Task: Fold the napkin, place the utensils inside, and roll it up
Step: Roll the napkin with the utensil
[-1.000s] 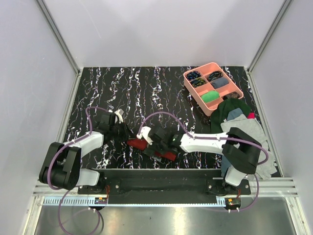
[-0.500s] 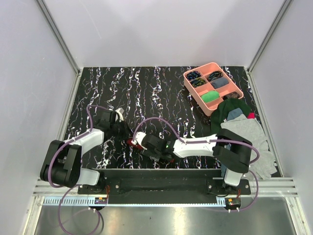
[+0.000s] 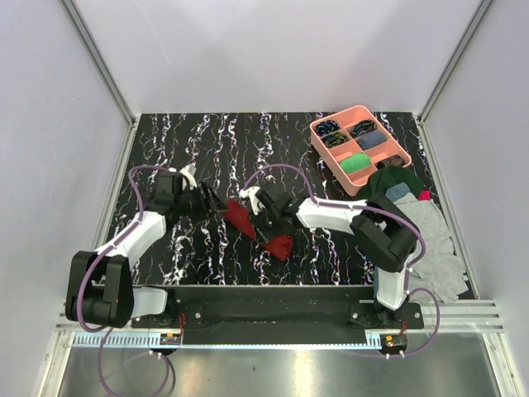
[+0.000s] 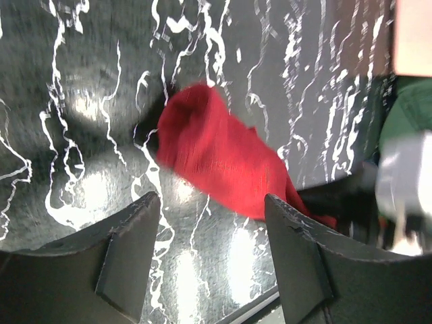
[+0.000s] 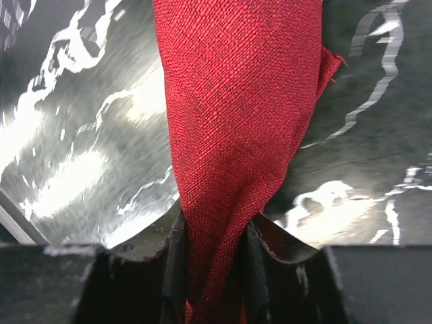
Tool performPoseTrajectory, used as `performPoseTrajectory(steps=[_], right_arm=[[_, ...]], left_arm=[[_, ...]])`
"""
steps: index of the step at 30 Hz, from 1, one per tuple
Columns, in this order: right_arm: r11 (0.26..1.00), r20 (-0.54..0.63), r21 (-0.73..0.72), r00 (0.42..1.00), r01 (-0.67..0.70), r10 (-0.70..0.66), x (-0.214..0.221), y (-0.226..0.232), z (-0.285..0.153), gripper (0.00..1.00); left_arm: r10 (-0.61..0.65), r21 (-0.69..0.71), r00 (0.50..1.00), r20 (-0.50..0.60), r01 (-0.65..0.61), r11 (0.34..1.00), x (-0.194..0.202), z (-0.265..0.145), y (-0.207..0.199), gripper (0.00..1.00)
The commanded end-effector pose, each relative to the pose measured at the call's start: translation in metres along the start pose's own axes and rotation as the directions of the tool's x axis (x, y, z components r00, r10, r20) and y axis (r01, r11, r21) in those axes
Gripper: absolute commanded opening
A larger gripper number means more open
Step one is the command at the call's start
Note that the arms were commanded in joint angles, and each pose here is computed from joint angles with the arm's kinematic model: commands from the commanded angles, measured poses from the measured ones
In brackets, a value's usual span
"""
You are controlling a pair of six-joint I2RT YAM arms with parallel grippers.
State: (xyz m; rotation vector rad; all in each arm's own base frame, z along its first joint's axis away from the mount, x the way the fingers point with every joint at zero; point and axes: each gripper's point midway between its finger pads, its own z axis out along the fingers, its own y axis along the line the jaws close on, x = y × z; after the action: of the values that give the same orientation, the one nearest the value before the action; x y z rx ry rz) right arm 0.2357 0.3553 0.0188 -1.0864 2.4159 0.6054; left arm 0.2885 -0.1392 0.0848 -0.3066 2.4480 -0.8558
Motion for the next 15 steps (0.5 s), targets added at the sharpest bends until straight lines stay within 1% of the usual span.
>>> performPoseTrajectory(steps=[1,2,4,7,11,12,15], right_arm=[[0.971,-0.182,0.132,0.958,-0.198,0.22,0.053,-0.035,0.011,0.35],[0.953,-0.166,0.163,0.945,-0.254,0.281,0.051,-0.046,0.01,0.35],[0.923,-0.147,0.199,0.921,-0.33,0.361,0.051,-0.06,0.01,0.36],[0.88,-0.109,0.241,0.89,-0.409,0.444,0.047,-0.081,0.007,0.36],[0.818,-0.051,0.346,0.861,-0.459,0.505,0.047,-0.116,0.001,0.38],[0.791,-0.026,0.394,0.855,-0.468,0.519,0.047,-0.131,-0.003,0.39],[0.742,0.005,0.443,0.829,-0.503,0.559,0.049,-0.155,-0.005,0.4]], left_arm=[[0.042,0.032,0.997,0.059,-0.044,0.999,-0.021,-0.015,-0.016,0.66],[0.041,0.031,0.997,0.059,-0.043,0.999,-0.021,-0.016,-0.016,0.66],[0.044,0.03,0.997,0.06,-0.045,0.999,-0.021,-0.017,-0.015,0.67],[0.04,0.036,0.998,0.055,-0.042,0.998,-0.021,-0.018,-0.015,0.67],[0.037,0.059,0.998,0.054,-0.04,0.997,-0.022,-0.021,-0.019,0.68],[0.044,0.068,0.997,0.057,-0.048,0.997,-0.023,-0.023,-0.022,0.68],[0.059,0.073,0.996,0.065,-0.064,0.995,-0.027,-0.03,-0.026,0.68]])
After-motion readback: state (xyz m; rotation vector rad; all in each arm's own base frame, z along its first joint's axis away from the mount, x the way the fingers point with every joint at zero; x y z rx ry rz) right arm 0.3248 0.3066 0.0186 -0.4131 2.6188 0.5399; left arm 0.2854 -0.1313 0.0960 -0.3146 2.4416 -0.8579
